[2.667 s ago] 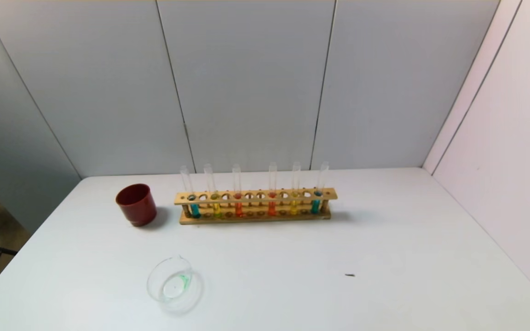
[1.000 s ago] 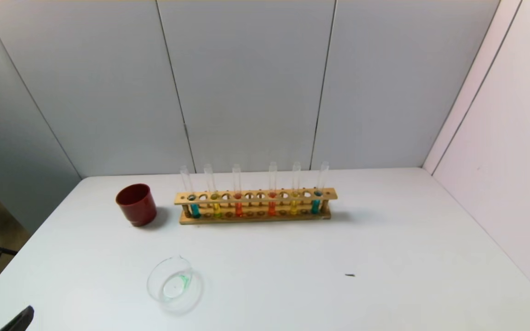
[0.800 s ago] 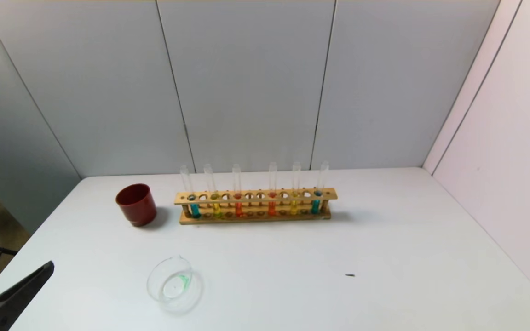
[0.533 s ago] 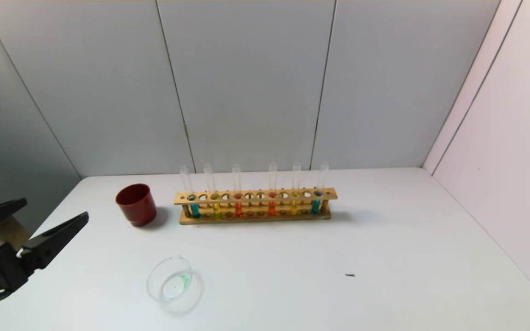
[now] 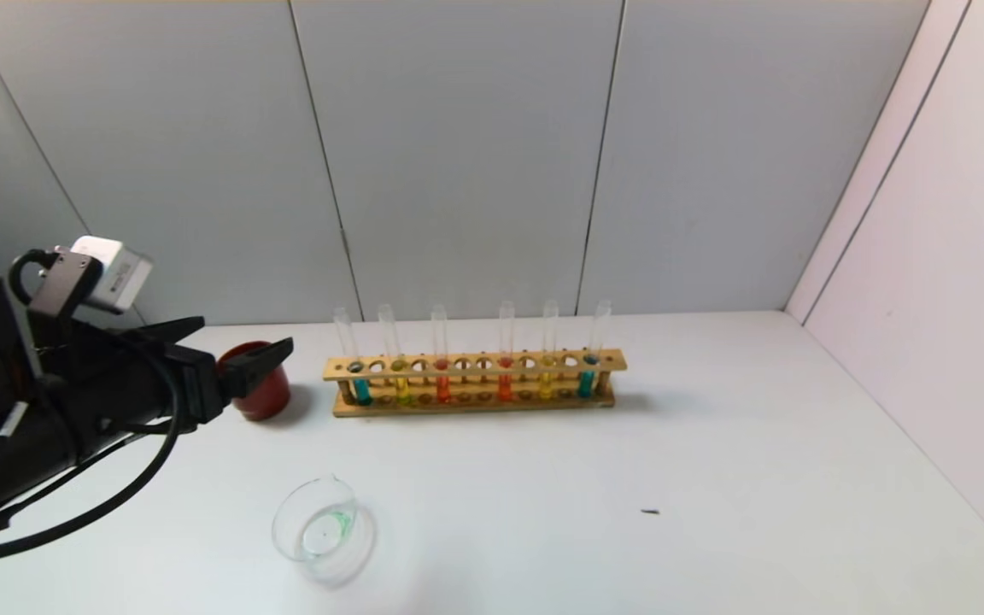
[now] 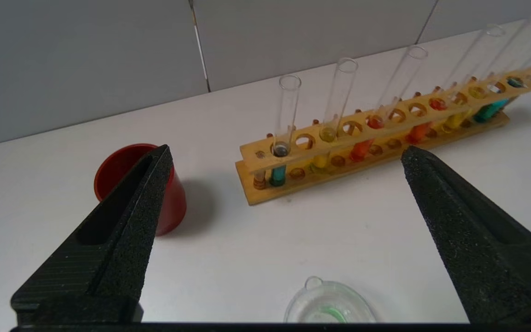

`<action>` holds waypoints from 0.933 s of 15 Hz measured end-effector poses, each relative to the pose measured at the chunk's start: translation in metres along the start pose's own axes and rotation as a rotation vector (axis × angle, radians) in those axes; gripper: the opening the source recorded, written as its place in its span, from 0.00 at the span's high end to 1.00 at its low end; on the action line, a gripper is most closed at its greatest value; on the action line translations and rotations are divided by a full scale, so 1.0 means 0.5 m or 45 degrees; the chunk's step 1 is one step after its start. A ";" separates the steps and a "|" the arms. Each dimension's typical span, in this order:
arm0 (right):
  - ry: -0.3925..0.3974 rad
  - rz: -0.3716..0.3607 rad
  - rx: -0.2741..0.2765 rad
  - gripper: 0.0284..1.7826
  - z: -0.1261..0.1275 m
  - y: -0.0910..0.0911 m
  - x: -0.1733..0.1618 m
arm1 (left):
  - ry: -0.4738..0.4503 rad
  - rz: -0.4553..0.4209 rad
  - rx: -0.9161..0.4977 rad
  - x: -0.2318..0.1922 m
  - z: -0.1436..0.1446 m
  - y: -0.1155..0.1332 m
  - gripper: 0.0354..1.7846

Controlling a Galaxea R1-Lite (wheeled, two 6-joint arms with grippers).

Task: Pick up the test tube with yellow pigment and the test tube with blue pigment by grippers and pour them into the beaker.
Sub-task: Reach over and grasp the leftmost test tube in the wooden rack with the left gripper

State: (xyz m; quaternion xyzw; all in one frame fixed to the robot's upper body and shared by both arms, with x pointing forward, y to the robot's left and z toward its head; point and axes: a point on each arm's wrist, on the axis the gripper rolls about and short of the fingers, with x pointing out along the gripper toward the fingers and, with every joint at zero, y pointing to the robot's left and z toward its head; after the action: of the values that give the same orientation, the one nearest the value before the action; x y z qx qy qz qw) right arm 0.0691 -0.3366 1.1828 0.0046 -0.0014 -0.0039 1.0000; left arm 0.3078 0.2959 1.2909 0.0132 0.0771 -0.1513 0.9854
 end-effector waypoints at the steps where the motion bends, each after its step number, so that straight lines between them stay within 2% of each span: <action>1: 0.000 0.000 0.000 0.05 0.000 0.000 0.000 | 0.001 0.021 0.003 0.029 -0.005 0.001 0.02; 7: 0.000 0.000 0.000 0.05 0.000 0.000 0.000 | 0.008 0.077 0.011 0.162 -0.045 0.002 0.02; 14: 0.000 0.001 0.000 0.05 0.000 0.000 0.000 | -0.014 0.143 0.018 0.246 -0.106 -0.007 0.02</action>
State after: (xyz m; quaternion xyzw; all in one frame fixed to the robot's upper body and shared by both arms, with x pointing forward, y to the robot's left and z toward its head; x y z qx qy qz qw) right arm 0.0691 -0.3366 1.1828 0.0046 -0.0014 -0.0037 1.0000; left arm 0.4148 0.2590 1.2192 0.0236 0.0696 -0.0966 0.9926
